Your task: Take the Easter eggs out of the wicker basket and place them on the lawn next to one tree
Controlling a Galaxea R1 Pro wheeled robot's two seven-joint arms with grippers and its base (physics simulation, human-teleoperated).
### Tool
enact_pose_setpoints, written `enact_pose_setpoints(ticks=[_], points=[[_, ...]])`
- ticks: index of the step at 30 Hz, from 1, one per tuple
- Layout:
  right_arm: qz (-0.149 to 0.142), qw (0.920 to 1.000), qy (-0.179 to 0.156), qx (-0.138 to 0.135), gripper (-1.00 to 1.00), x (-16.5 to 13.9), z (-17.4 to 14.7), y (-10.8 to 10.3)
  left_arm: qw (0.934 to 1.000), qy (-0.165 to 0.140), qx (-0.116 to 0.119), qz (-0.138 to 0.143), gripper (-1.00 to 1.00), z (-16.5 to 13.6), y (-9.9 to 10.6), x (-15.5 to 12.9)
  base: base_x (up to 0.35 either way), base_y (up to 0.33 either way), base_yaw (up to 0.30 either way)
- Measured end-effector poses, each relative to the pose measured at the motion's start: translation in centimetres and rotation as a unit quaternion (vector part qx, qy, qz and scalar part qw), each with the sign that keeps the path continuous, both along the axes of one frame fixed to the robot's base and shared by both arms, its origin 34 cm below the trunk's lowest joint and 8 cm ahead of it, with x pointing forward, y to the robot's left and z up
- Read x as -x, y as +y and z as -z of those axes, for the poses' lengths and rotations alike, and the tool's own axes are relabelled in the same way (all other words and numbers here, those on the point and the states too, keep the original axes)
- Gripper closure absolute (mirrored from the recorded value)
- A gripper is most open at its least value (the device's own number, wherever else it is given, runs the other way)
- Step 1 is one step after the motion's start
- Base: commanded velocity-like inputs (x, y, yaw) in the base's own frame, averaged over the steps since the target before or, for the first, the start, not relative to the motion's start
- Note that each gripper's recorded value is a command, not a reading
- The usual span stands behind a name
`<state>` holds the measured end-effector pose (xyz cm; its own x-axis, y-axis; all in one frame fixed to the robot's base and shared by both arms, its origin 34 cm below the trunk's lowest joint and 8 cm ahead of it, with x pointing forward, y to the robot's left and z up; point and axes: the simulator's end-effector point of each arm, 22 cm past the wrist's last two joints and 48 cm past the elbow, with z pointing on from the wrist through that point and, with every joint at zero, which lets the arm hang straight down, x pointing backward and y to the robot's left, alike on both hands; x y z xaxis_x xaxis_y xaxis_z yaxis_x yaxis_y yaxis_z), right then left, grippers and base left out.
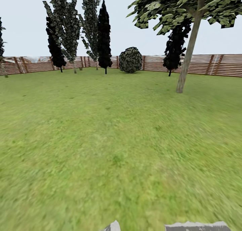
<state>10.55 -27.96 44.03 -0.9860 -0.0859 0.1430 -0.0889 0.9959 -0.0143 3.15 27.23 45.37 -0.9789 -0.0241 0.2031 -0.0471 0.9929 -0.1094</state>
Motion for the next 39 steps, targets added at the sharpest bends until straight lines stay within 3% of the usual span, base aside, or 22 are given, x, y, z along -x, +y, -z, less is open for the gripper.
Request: enact_pose_setpoints(ticks=[20, 39], points=[[-0.001, 1.0, 0.0, -0.001, -1.0, -0.02, 0.0, 0.06, 1.0, 0.0, 0.0, 0.0, -1.0, 0.0, 0.01, 0.01, 0.337, 0.0, 0.005], [0.001, 1.0, 0.0, -0.001, -1.0, 0.0, 0.0, 0.11, 1.0, 0.0, 0.0, 0.0, -1.0, 0.0, 0.01, 0.01, 0.337, 0.0, 0.224]])
